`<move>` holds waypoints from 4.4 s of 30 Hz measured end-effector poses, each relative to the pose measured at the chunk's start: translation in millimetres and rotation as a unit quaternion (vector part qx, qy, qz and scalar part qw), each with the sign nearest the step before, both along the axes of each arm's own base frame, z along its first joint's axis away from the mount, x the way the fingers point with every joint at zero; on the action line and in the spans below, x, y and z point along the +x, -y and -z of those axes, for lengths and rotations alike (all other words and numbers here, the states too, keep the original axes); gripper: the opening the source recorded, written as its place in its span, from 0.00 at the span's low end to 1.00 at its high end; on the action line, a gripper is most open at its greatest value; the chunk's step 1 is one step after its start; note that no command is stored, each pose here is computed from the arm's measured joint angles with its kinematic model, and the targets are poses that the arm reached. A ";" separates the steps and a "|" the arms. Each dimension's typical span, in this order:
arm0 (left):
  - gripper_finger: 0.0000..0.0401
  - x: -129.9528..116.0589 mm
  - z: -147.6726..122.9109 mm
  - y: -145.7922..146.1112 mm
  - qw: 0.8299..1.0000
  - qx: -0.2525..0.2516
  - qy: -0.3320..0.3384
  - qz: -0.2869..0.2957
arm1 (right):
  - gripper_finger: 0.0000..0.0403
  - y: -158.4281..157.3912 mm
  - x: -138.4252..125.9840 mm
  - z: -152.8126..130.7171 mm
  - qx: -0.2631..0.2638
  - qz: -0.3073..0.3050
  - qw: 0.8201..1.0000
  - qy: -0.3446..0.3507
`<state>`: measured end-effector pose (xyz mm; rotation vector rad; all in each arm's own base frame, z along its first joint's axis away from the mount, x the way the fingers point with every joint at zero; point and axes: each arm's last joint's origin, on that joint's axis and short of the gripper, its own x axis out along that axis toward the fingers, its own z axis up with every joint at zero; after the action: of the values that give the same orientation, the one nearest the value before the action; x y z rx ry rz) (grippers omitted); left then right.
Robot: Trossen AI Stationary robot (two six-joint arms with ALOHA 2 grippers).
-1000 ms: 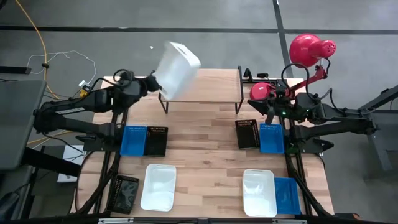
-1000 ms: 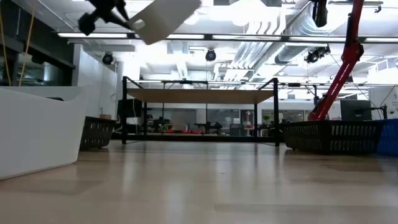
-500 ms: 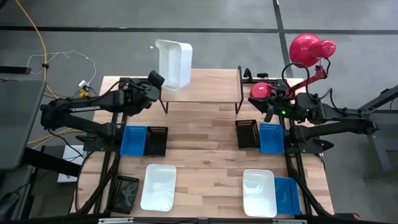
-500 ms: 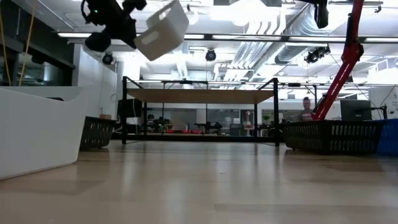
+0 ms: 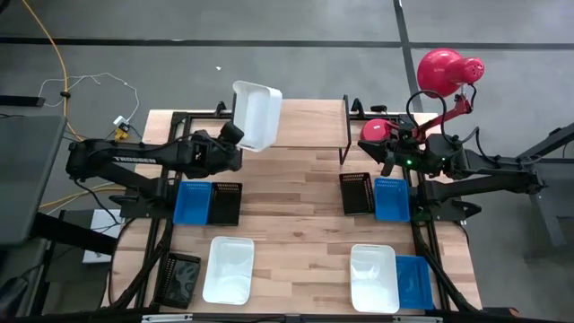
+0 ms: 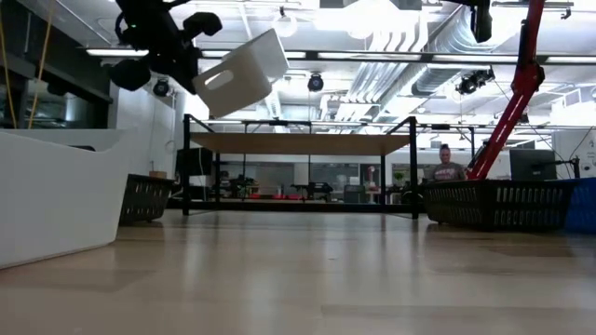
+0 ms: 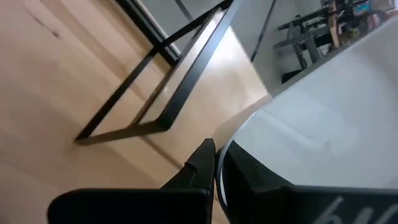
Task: Stack baskets on shelf by color
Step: Put the top white bin on the shelf
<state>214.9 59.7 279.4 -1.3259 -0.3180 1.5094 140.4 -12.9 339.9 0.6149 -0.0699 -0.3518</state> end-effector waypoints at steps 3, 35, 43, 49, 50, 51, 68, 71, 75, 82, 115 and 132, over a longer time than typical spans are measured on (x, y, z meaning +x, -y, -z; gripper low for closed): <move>0.00 -2.5 2.9 0.8 1.000 -0.006 -0.015 -0.007 | 0.00 0.0 0.0 0.0 0.000 0.000 1.000 0.000; 0.16 -8.6 5.6 -5.7 0.998 -0.009 -0.061 -0.017 | 0.00 1.6 -0.6 0.1 0.013 0.029 0.999 0.005; 0.26 -8.1 3.5 -6.3 0.998 0.004 -0.051 -0.022 | 0.00 1.6 -0.5 0.1 0.013 0.029 0.999 0.005; 0.32 -5.2 1.7 -7.3 0.999 0.017 -0.032 -0.027 | 0.00 1.5 -0.5 0.0 0.015 0.028 0.999 0.007; 0.32 -4.7 1.4 -7.4 0.999 0.018 -0.029 -0.027 | 0.00 1.5 -0.5 0.0 0.021 0.027 0.999 0.009; 0.33 -4.1 1.1 -7.5 0.999 0.018 -0.025 -0.027 | 0.00 1.4 -0.5 0.0 0.024 0.027 0.999 0.010; 0.34 -10.4 -8.6 -5.0 0.999 0.006 -0.040 0.029 | 0.00 1.5 -0.5 0.0 0.025 0.028 0.999 0.011; 0.34 -15.3 -13.5 -3.3 0.997 0.008 -0.055 0.055 | 0.00 1.5 -0.5 0.0 0.025 0.028 0.999 0.011; 0.34 -23.5 -21.7 -1.3 0.997 0.021 -0.050 0.063 | 0.00 1.5 -0.6 0.0 0.025 0.028 0.999 0.011; 0.34 -47.0 -43.0 2.8 0.993 0.066 -0.044 0.083 | 0.00 0.8 1.0 0.6 0.051 0.015 0.998 0.018; 0.00 -99.5 -127.4 39.5 0.697 0.476 -0.117 0.523 | 0.00 74.6 225.2 72.1 -0.129 -0.024 0.903 -0.409; 0.00 -103.8 -113.1 40.8 0.684 0.434 -0.162 0.563 | 0.00 150.2 281.2 52.9 -0.151 0.057 0.915 -0.370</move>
<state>111.1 18.9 392.5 -0.2503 0.0656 0.3381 421.6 -163.1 287.0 0.1408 0.5632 -0.6546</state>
